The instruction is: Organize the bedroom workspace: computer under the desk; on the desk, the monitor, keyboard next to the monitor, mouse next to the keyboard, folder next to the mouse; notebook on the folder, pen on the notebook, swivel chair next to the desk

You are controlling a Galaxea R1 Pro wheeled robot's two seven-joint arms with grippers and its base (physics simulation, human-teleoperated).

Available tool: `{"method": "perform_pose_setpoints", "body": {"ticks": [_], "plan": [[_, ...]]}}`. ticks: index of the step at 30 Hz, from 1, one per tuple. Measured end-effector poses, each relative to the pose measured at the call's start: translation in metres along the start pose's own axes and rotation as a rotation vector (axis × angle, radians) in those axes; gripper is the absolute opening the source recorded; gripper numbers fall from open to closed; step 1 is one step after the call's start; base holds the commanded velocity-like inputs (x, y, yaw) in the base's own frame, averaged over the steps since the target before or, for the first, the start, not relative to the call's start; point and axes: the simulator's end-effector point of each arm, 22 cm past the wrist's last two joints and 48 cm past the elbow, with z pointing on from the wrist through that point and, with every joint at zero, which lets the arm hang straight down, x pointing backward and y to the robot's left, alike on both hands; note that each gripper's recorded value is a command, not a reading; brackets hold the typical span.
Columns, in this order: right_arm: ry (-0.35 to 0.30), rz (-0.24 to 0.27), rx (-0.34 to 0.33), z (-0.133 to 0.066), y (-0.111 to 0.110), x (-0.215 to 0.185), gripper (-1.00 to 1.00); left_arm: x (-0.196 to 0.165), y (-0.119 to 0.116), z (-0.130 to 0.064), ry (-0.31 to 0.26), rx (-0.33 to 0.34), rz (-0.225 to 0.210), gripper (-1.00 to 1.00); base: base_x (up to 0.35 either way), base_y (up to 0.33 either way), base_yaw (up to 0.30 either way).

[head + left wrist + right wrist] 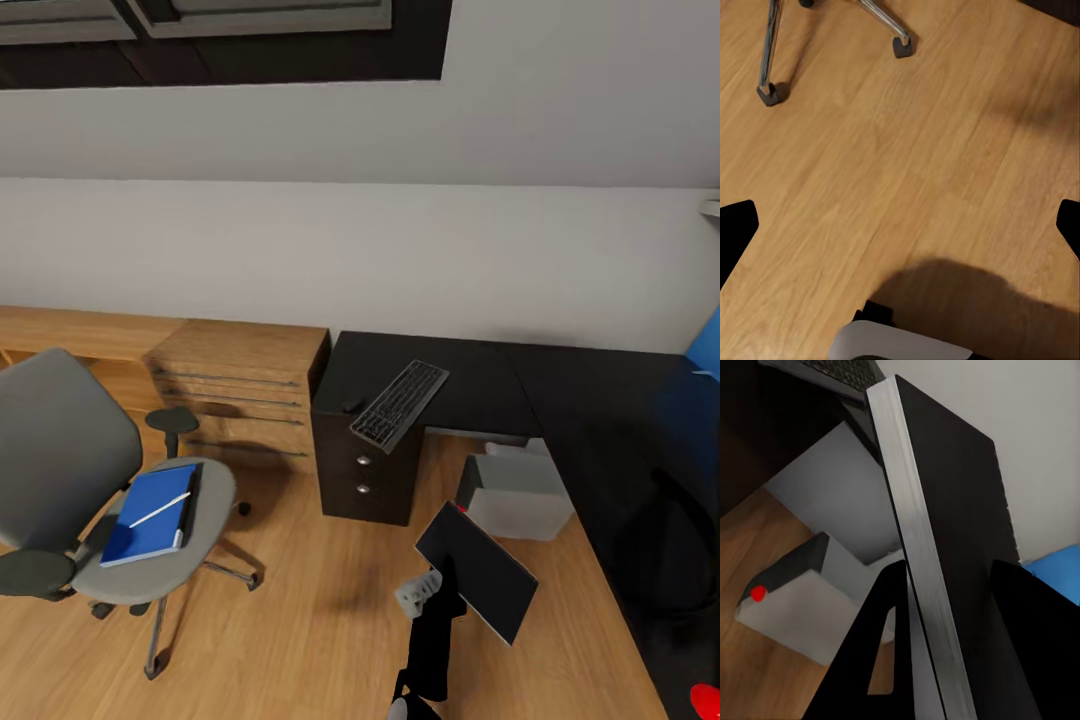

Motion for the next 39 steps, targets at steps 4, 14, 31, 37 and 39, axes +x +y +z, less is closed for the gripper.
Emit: {"method": "perform_pose_setpoints", "body": {"ticks": [4,14,31,37,39], "plan": [[0.0,0.0,0.001,0.0,0.0,0.0,-1.0,0.0,0.0,0.0,0.0,0.0,0.0,1.0,0.334,0.0,0.0],[0.009,-0.001,0.017,0.001,-0.005,0.002,-1.0,0.0,0.0,0.0,0.0,0.0,0.0,1.0,0.334,0.0,0.0],[0.024,-0.033,0.145,-0.001,-0.033,0.005,-1.0,0.001,0.0,0.0,0.002,-0.008,-0.003,1.0,0.114,0.0,0.0],[0.039,-0.063,0.147,-0.001,-0.033,0.008,-1.0,0.001,-0.002,0.0,0.002,0.0,-0.002,1.0,0.135,0.0,0.0],[0.044,-0.074,0.144,-0.001,-0.032,0.009,-1.0,0.001,-0.002,0.0,0.002,0.0,-0.002,1.0,0.194,0.0,0.0]]}}
